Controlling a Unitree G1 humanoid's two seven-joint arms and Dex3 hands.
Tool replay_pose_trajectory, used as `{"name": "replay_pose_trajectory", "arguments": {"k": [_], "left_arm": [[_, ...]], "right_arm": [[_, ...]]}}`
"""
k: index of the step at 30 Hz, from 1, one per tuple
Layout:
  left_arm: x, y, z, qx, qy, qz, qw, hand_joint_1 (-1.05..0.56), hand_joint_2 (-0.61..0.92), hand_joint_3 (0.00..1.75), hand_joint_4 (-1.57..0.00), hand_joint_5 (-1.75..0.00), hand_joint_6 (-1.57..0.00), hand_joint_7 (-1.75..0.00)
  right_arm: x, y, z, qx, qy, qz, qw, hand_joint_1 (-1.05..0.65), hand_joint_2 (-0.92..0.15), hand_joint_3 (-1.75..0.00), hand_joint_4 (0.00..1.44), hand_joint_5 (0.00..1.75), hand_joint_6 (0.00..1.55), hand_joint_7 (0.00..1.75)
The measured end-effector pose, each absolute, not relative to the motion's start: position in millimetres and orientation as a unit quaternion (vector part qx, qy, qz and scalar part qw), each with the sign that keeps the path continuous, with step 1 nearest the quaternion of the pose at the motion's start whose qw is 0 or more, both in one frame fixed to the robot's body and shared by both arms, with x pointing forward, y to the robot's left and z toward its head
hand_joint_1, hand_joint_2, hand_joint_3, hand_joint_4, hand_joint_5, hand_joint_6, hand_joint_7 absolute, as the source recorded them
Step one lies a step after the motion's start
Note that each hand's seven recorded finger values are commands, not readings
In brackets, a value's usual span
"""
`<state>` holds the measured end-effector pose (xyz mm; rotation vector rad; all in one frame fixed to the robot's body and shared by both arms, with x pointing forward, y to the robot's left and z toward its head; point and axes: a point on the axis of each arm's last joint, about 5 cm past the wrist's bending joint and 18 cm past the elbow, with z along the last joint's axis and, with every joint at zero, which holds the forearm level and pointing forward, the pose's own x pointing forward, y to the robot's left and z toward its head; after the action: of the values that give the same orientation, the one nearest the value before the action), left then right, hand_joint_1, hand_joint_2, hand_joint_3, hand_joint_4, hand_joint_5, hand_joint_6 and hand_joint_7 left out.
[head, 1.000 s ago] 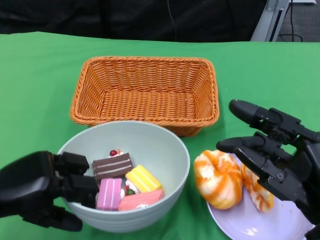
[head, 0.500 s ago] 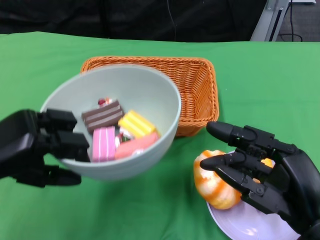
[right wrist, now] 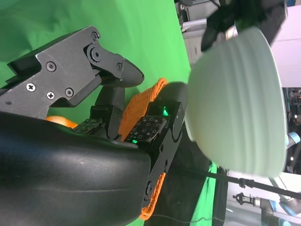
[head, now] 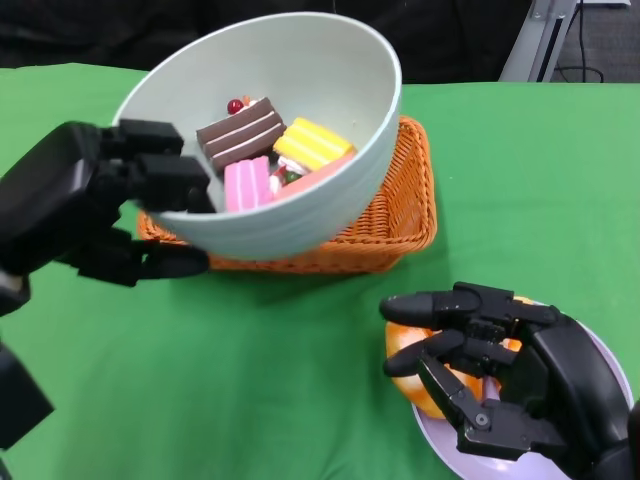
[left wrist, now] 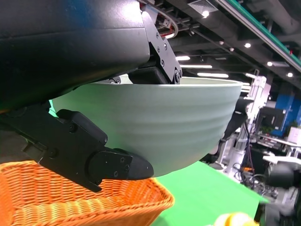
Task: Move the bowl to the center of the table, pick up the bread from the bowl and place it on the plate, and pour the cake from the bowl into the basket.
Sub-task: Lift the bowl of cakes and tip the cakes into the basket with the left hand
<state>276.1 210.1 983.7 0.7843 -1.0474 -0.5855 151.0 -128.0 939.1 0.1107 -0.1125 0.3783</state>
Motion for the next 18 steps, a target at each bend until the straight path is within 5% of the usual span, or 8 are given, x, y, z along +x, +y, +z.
{"name": "replay_pose_trajectory", "arguments": {"k": [8,18], "left_arm": [[286.2,176.5,978.4,0.299,-0.469,-0.286,0.780,-0.15,0.60,0.92,-0.70,-1.65,-0.78,-1.22],[302.1,125.7,963.4,0.234,-0.382,-0.339,0.827,-0.17,0.73,0.75,-0.69,-1.67,-0.69,-1.20]], "right_arm": [[151.3,-126.5,935.0,0.057,-0.054,0.195,0.978,-0.05,-0.71,-0.84,0.67,0.99,0.69,0.75],[146.0,-128.4,927.4,0.062,-0.046,0.197,0.977,-0.04,-0.80,-0.76,0.68,0.97,0.72,0.74]]}}
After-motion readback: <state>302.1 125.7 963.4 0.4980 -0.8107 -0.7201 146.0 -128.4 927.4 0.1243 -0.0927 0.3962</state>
